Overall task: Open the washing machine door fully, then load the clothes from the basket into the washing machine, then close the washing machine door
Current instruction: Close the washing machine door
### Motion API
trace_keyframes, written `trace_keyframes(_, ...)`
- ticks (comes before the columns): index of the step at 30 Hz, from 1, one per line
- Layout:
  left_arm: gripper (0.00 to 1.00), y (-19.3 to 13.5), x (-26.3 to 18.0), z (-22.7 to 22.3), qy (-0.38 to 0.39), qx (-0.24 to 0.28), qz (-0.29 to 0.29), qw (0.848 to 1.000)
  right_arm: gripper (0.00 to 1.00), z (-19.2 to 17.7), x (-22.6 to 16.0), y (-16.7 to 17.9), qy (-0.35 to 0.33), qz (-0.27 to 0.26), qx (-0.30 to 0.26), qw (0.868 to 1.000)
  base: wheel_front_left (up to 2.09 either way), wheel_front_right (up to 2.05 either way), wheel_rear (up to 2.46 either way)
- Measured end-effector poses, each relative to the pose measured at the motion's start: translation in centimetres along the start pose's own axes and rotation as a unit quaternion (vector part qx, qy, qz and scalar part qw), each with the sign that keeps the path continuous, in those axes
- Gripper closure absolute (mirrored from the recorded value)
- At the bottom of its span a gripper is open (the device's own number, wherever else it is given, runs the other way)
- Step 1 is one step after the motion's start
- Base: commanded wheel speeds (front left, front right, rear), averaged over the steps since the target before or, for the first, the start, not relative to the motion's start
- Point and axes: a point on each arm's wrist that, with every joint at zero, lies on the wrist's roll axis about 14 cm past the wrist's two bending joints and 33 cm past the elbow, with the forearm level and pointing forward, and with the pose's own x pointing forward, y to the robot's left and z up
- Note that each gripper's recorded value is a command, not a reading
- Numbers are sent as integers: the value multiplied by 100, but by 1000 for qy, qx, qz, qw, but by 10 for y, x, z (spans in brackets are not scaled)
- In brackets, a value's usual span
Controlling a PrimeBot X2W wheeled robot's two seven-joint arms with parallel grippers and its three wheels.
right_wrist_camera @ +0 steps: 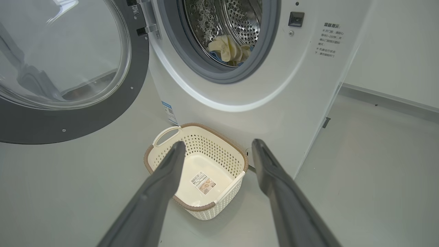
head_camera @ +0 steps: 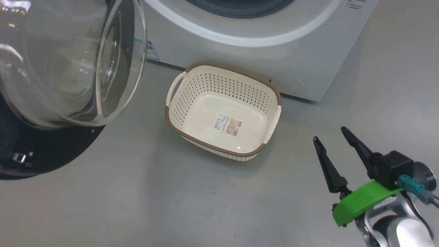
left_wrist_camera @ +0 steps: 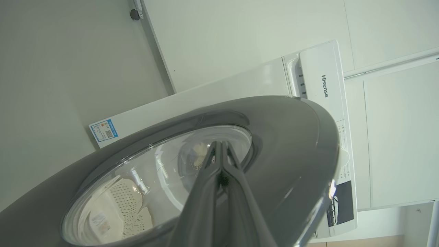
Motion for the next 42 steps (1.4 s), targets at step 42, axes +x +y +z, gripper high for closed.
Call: trace_keyframes(42, 100, -83, 10, -195, 297, -10, -188, 936, 0, 10, -12, -32, -25, -50, 5, 998, 0, 0, 0)
